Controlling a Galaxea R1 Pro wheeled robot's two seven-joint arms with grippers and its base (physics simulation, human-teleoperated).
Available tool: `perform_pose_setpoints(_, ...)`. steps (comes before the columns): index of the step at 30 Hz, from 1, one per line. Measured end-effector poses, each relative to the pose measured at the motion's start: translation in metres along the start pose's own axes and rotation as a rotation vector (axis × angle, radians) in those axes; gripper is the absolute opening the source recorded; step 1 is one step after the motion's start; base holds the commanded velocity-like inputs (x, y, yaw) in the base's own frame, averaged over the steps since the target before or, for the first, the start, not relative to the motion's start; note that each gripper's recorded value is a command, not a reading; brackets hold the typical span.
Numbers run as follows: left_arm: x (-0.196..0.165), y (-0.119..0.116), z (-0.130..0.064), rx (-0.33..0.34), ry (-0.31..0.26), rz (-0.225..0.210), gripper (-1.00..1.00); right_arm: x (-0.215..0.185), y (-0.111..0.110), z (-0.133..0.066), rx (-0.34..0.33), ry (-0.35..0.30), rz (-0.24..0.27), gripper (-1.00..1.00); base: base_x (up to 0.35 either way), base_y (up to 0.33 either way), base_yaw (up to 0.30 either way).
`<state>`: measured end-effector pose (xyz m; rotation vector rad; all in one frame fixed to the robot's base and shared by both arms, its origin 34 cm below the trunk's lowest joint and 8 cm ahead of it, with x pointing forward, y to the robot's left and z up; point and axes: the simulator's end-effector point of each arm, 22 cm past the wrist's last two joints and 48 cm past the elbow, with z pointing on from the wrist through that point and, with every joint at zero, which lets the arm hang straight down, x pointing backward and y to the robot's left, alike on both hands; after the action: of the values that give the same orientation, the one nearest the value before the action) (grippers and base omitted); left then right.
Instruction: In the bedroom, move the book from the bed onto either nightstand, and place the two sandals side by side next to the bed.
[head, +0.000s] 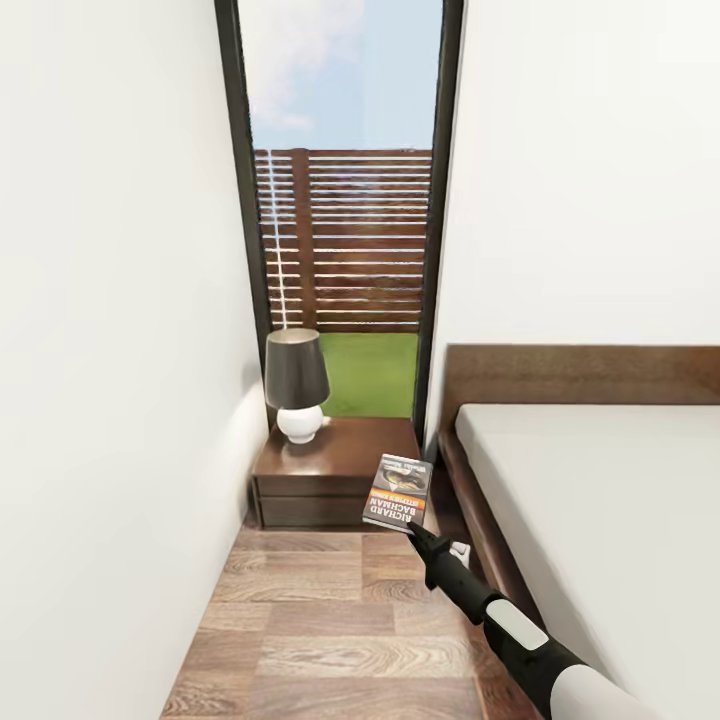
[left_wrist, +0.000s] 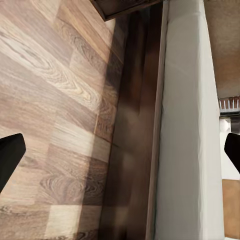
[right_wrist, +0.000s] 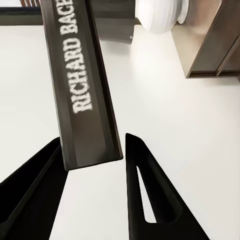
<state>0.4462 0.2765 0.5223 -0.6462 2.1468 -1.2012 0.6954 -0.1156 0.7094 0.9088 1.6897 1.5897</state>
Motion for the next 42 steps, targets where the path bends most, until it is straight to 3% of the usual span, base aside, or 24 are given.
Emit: perform_pose_setpoints(42,0.0002,-0.0002,0.0003,0.0,0.0,0.0,1.0,0.0,-0.0002,0.0001,0.001,0.0,0.0,-1.0,0.153,-0.012,0.0)
